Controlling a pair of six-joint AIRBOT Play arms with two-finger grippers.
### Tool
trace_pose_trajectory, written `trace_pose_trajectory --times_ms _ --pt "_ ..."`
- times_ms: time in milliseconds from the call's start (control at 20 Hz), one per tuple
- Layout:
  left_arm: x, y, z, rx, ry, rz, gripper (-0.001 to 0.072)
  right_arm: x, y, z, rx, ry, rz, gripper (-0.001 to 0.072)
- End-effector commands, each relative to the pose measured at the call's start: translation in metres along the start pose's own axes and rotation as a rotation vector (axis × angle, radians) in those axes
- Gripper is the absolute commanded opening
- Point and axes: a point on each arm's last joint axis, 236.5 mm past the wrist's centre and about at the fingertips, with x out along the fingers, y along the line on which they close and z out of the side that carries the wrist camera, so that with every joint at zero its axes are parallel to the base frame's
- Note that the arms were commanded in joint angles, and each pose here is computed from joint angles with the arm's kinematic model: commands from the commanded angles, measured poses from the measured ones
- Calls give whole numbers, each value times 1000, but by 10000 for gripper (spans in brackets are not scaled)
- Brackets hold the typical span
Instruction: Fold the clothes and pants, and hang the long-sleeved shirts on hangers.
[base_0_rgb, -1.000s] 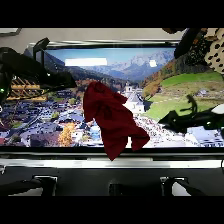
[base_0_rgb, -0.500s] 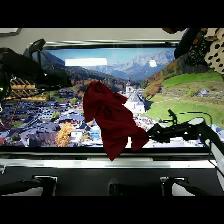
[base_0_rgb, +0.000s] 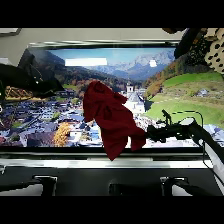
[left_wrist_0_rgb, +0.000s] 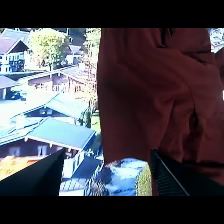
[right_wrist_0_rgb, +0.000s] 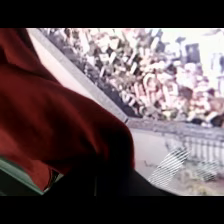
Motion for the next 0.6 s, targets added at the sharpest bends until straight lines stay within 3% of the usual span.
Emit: trace_pose_trajectory --times_ms 0,150,550 --pt "50 8 1 -53 4 -121 615 -11 18 -21 -35 57 39 36" --pt "101 5 -4 -63 50 -191 613 -25 35 -35 -69 74 64 36" --pt "170 8 -11 -53 111 -205 604 -47 55 -41 -80 6 75 36"
